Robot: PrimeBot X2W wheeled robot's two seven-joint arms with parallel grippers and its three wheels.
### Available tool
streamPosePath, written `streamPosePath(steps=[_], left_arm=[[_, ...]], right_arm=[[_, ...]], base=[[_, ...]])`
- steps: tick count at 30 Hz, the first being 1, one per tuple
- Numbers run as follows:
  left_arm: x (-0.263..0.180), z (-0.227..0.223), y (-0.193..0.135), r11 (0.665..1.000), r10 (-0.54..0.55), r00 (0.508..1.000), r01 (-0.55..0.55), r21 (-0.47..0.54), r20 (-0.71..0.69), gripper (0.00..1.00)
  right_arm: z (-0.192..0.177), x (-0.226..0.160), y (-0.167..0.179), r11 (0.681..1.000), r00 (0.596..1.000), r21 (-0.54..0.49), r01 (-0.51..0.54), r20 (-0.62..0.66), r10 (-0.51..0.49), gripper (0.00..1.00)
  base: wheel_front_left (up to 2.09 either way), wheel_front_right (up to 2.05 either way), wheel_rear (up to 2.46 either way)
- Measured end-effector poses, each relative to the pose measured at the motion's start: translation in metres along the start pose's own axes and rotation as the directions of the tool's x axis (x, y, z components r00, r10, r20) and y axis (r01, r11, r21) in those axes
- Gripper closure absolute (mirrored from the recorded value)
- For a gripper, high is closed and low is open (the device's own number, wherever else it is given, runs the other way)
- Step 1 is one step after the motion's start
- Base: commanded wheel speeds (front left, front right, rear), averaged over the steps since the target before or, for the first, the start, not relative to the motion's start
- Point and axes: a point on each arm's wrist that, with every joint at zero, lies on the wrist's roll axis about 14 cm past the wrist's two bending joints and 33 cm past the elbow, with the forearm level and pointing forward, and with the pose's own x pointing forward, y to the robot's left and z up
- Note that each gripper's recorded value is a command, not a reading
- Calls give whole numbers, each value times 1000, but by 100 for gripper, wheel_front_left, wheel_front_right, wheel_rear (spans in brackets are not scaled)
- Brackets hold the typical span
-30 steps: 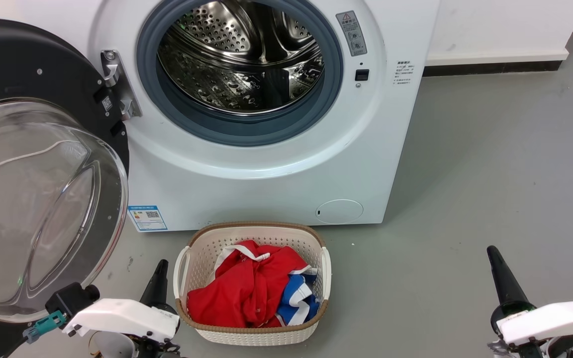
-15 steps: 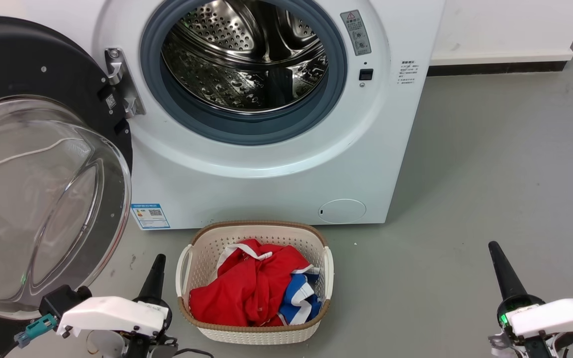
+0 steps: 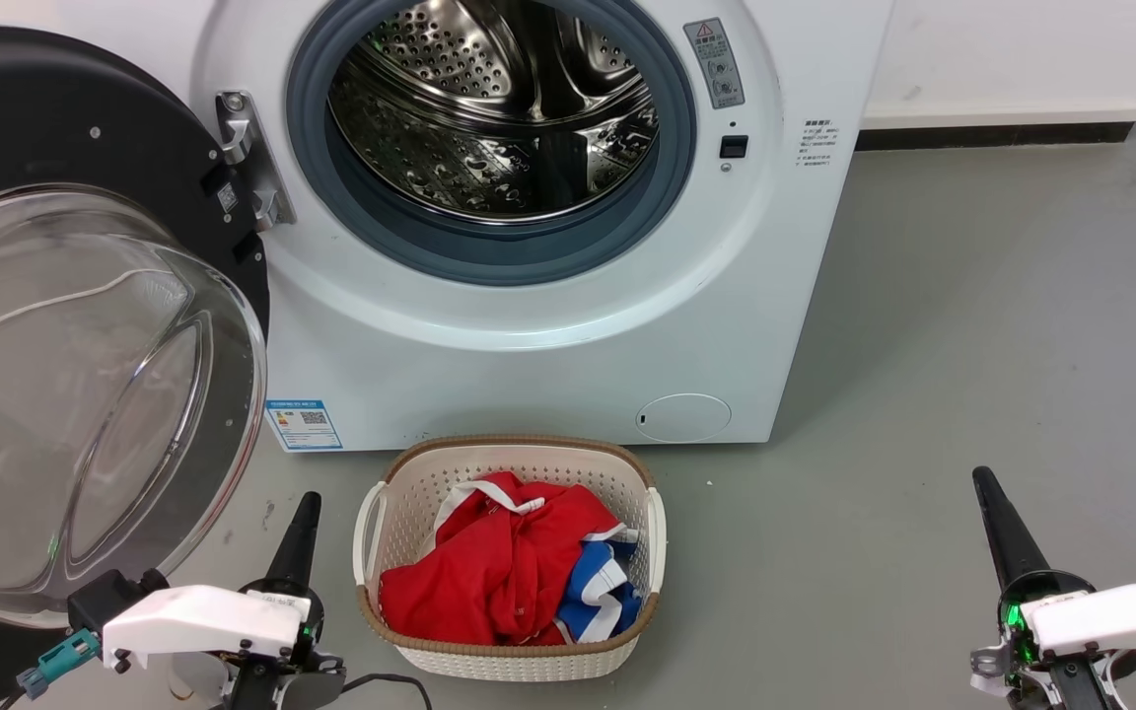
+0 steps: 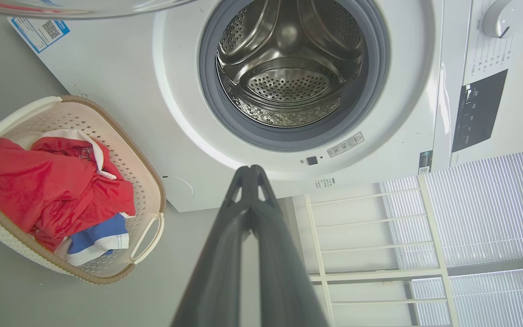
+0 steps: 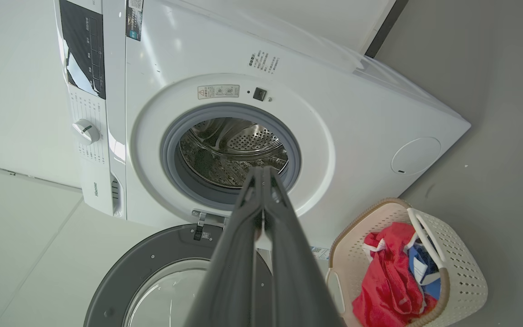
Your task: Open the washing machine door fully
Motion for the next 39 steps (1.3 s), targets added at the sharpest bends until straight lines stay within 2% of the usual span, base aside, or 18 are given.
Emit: streamPosePath(steps=[24, 39], left_arm=[[-1, 14, -4, 979, -46, 998, 55, -194, 50, 100], [-2, 24, -6, 948, -77, 993, 101, -301, 92, 100]], right_arm=[[-1, 9, 3, 981, 1000, 193, -16, 5, 15, 100], [-1, 15, 8, 952, 999, 305, -32, 9, 31, 100]], base=[[0, 0, 0], [0, 0, 0]])
